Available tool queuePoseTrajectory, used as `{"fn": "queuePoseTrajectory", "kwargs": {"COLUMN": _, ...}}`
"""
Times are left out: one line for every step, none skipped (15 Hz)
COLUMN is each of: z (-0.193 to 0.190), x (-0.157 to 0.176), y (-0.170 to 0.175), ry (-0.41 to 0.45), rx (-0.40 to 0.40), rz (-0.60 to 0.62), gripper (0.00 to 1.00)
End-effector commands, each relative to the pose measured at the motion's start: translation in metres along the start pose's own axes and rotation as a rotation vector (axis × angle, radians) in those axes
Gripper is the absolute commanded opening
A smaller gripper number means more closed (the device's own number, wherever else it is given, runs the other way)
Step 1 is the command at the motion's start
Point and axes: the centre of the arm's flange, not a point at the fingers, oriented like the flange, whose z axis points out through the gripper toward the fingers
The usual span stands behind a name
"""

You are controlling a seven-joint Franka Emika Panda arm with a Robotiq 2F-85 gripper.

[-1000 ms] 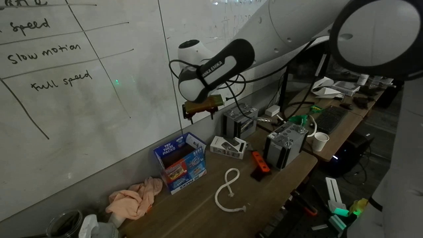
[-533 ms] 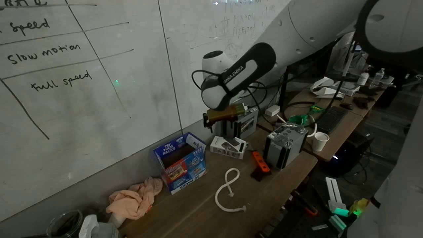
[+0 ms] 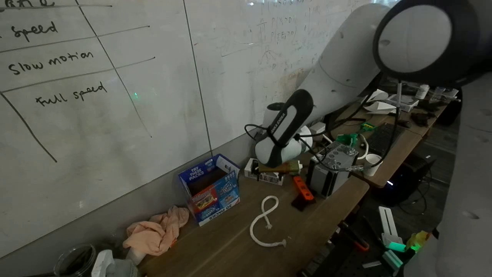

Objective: Pick up the ropes and put them in the blue box.

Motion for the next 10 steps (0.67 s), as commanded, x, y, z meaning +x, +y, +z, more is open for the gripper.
{"fn": "queuePoseTrajectory", "kwargs": {"z": 0.063, "x": -0.003, "y": 0.003, "ry": -0.005, "rx": 0.031, "rz": 0.050, "gripper": 1.00}}
{"fn": "queuePoseTrajectory", "kwargs": {"z": 0.081, "x": -0.004, "y": 0.003, "ry": -0.007, "rx": 0.026, "rz": 0.070, "gripper": 1.00}}
{"fn": "queuePoseTrajectory", "kwargs": {"z": 0.095, "x": -0.006, "y": 0.003, "ry": -0.015, "rx": 0.025, "rz": 0.084, "gripper": 1.00}}
{"fn": "queuePoseTrajectory", "kwargs": {"z": 0.108, "x": -0.009, "y": 0.002, "ry": -0.022, "rx": 0.026, "rz": 0.095, "gripper": 1.00}}
{"fn": "queuePoseTrajectory", "kwargs": {"z": 0.121, "x": -0.012, "y": 0.002, "ry": -0.025, "rx": 0.027, "rz": 0.095, "gripper": 1.00}}
{"fn": "queuePoseTrajectory", "kwargs": {"z": 0.132, "x": -0.014, "y": -0.002, "ry": -0.029, "rx": 0.031, "rz": 0.098, "gripper": 1.00}}
{"fn": "queuePoseTrajectory", "kwargs": {"z": 0.144, "x": -0.016, "y": -0.004, "ry": -0.030, "rx": 0.037, "rz": 0.097, "gripper": 1.00}}
{"fn": "queuePoseTrajectory", "kwargs": {"z": 0.152, "x": -0.018, "y": -0.009, "ry": -0.034, "rx": 0.039, "rz": 0.101, "gripper": 1.00}}
{"fn": "queuePoseTrajectory", "kwargs": {"z": 0.164, "x": -0.019, "y": -0.012, "ry": -0.036, "rx": 0.041, "rz": 0.113, "gripper": 1.00}}
{"fn": "queuePoseTrajectory", "kwargs": {"z": 0.173, "x": -0.019, "y": -0.015, "ry": -0.039, "rx": 0.041, "rz": 0.125, "gripper": 1.00}}
